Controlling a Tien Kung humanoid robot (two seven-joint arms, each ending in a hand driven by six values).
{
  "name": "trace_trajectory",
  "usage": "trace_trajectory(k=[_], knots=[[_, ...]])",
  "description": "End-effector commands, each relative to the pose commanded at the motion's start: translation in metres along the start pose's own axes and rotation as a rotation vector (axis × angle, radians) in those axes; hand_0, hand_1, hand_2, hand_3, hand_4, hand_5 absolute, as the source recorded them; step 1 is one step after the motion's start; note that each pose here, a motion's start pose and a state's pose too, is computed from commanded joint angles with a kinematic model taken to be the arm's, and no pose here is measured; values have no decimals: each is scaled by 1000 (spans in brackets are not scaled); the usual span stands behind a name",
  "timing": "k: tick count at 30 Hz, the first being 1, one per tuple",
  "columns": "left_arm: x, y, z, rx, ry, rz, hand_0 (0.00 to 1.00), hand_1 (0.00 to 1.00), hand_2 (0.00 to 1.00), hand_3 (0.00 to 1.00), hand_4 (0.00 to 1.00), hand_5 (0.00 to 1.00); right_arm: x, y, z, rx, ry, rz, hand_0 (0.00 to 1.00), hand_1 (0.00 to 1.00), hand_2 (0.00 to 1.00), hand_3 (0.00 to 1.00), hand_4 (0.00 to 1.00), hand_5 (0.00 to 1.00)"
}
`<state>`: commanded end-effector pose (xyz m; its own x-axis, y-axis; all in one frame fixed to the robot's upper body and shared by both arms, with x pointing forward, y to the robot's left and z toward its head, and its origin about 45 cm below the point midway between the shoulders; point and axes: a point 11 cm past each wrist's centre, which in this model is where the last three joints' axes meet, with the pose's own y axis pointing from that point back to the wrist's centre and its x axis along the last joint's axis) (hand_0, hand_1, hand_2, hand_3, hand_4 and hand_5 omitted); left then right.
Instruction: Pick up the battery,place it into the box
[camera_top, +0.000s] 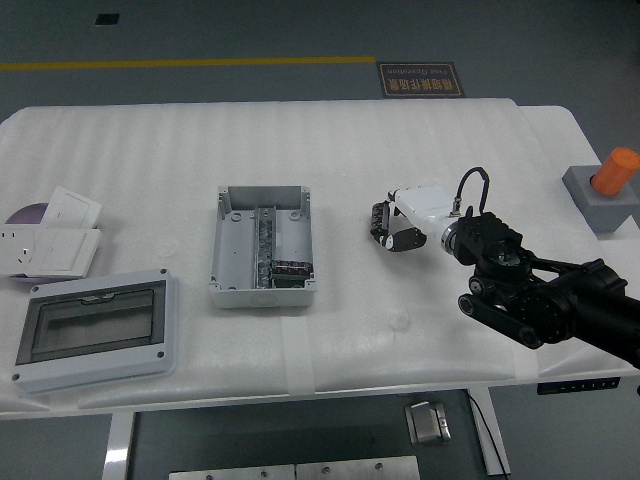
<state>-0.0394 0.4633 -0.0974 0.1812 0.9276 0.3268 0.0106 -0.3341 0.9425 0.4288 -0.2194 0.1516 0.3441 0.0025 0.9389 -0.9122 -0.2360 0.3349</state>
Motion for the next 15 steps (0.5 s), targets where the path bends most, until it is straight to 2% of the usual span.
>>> trace_trajectory(k=[6, 11, 12, 15], knots=[[-1, 0, -1, 4, -3, -2, 634, 661, 554, 612, 724, 484, 28, 9, -27, 61, -32, 80, 384, 588, 624, 693, 471, 482], [0, 0, -3, 6, 2, 3, 634, 661, 554, 612, 724, 484, 47, 19, -67, 136, -45, 118, 384, 588, 624, 693, 471, 482], [0, 0, -3, 8, 3, 4, 635, 661, 553, 612, 726, 486, 48, 21, -77, 157, -47, 123, 418, 618, 675, 727, 567, 500], [0, 0, -6, 14, 2, 5, 635, 661, 553, 612, 726, 486, 50, 27, -105, 219, -55, 134, 418, 618, 675, 727, 567, 500]])
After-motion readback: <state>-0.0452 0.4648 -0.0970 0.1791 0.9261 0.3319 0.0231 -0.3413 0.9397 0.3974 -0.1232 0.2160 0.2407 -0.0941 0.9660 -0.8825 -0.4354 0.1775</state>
